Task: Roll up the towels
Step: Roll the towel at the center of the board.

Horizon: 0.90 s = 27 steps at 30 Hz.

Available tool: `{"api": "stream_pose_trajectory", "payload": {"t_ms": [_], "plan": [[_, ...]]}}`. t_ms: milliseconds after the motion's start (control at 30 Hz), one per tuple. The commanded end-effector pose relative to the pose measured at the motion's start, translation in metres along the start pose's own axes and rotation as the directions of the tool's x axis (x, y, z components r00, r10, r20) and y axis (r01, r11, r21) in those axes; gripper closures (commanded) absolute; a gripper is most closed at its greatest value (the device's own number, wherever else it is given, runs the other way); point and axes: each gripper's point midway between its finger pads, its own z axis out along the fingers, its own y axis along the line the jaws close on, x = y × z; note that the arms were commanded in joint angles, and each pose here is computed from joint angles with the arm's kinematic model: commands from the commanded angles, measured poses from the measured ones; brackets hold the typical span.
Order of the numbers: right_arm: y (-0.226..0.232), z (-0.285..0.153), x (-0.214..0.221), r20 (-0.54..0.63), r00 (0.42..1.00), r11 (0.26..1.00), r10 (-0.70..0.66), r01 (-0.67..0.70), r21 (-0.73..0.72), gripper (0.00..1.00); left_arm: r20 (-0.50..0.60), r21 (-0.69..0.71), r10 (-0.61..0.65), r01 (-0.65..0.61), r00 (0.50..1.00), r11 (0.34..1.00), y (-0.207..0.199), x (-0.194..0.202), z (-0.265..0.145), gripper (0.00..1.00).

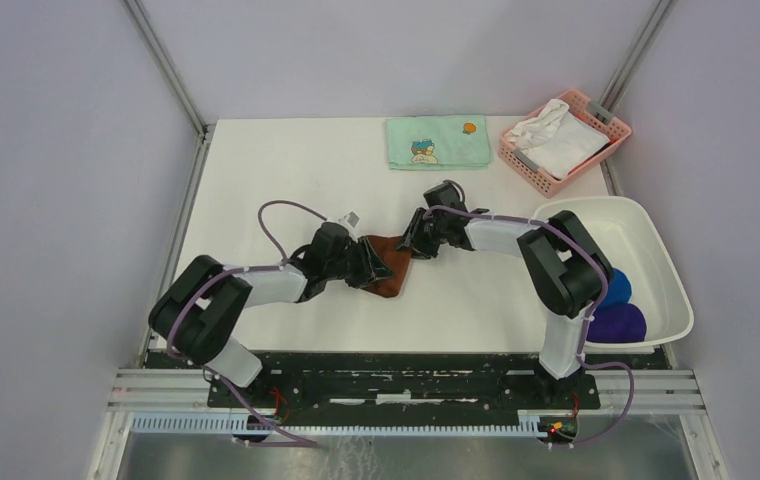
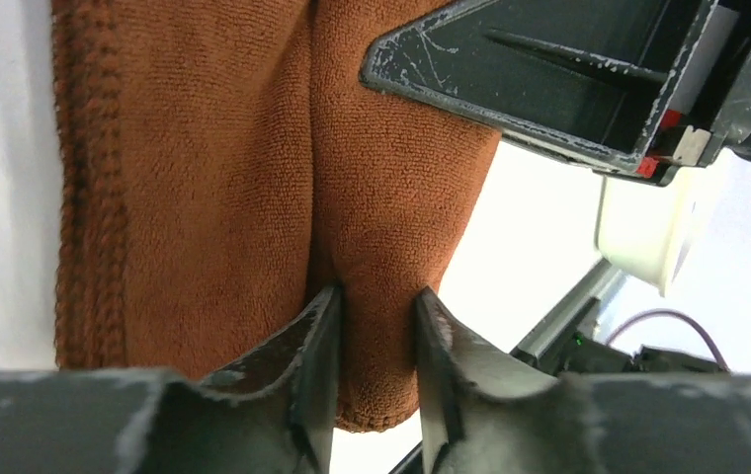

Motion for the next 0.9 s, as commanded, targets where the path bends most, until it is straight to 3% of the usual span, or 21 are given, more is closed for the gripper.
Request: {"api": "stream_pose_trajectory", "payload": {"t_ms": [0, 133, 167, 300, 500, 700, 867], "plan": [[-0.045, -0.016, 0.0, 0.02, 0.998, 0.954, -0.052, 0.044, 0.298, 0.66, 0.005, -0.215, 0.106, -0.103, 0.994, 0.971, 0.017, 0.008, -0.023, 0.56], [-0.042, -0.026, -0.004, 0.023, 0.996, 0.931, -0.081, 0.068, 0.358, 0.67, 0.099, -0.336, 0.279, -0.231, 0.955, 0.913, -0.003, -0.001, -0.043, 0.44], [-0.042, -0.027, -0.003, 0.021, 0.996, 0.928, -0.084, 0.071, 0.366, 0.67, 0.126, -0.358, 0.324, -0.261, 0.938, 0.896, -0.012, -0.004, -0.048, 0.35], [-0.043, -0.028, 0.0, 0.003, 0.997, 0.919, -0.08, 0.072, 0.389, 0.67, 0.199, -0.438, 0.474, -0.354, 0.858, 0.826, -0.037, -0.009, -0.06, 0.24], [-0.048, -0.026, 0.006, -0.018, 0.998, 0.91, -0.062, 0.064, 0.411, 0.66, 0.199, -0.549, 0.686, -0.5, 0.699, 0.669, -0.075, 0.0, -0.05, 0.22], [-0.049, -0.026, 0.009, -0.033, 0.998, 0.908, -0.047, 0.057, 0.415, 0.66, 0.092, -0.676, 0.848, -0.593, 0.521, 0.438, -0.086, 0.009, -0.022, 0.23], [-0.048, -0.025, 0.01, -0.046, 0.998, 0.907, -0.045, 0.06, 0.418, 0.66, 0.012, -0.72, 0.892, -0.615, 0.453, 0.322, -0.076, 0.013, -0.001, 0.25]]}}
